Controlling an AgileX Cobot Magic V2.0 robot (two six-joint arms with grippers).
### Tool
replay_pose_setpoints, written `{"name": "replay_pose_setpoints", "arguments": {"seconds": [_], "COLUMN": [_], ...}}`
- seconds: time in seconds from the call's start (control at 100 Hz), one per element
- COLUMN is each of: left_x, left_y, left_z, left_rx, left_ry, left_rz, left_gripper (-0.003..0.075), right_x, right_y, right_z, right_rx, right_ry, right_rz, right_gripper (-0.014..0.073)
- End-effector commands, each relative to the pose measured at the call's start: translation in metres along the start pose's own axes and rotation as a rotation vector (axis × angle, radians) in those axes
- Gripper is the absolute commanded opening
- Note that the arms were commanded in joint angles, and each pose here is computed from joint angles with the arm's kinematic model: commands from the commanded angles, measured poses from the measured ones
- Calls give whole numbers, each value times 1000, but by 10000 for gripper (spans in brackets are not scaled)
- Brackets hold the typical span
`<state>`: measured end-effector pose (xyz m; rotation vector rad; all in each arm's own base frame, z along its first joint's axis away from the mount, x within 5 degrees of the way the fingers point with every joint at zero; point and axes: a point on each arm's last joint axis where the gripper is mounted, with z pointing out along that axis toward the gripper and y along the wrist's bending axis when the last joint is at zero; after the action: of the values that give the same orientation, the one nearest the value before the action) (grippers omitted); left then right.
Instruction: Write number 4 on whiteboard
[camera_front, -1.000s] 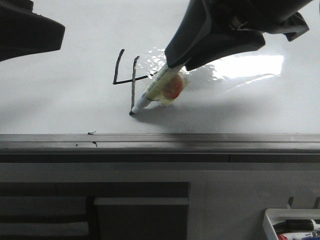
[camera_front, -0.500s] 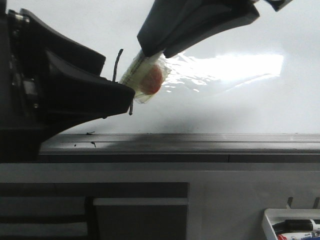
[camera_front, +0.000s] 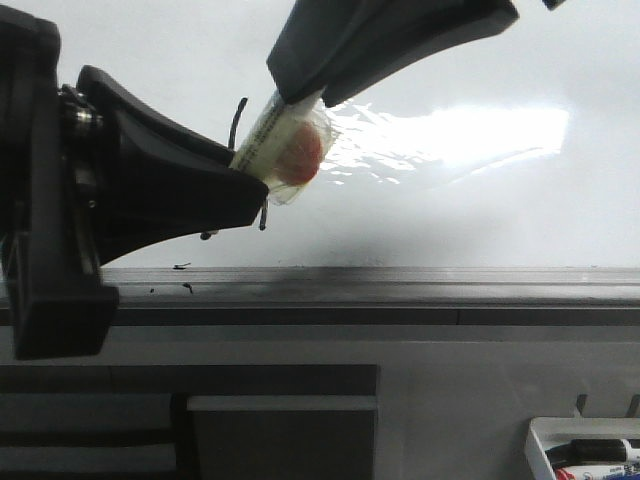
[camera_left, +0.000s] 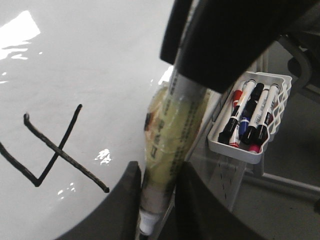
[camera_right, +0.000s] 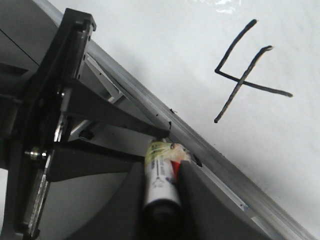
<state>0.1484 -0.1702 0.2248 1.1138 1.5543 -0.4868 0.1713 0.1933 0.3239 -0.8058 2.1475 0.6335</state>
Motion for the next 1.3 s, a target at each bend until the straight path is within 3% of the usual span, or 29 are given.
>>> {"name": "replay_pose_setpoints", "arguments": {"seconds": [0.0, 0.14, 0.19, 0.24, 0.37, 0.44, 0.63, 0.89, 1.29], "left_x": [-18, -18, -18, -18, -18, -15, -4, 1, 9], "left_y": [5, 5, 5, 5, 6, 11, 27, 33, 48], "left_z": [-1, -1, -1, -1, -1, -1, -9, -15, -21], "left_rx": [-24, -24, -24, -24, -32, -82, -277, -360, -430], "left_ry": [-108, -108, -108, -108, -102, -81, -9, -1, 17], "left_rz": [-48, -46, -46, -48, -74, -177, -660, -924, -936], "left_gripper": [-20, -20, -20, -20, -20, -20, -20, -21, -20], "right_x": [-15, -15, -16, -17, -23, -28, -39, -38, -37], "right_y": [4, 4, 5, 5, 4, 4, 4, 5, 5], "right_z": [-15, -15, -15, -15, -16, -20, -39, -43, -42], "right_rx": [-14, -18, -24, -28, -20, -13, -2, 2, 1], "right_ry": [-99, -102, -110, -120, -187, -250, -398, -393, -378], "right_rz": [-8, -1, 11, 21, 23, 16, -8, -26, -26], "right_gripper": [-62, -55, -11, 81, 441, 531, 466, 448, 448]}}
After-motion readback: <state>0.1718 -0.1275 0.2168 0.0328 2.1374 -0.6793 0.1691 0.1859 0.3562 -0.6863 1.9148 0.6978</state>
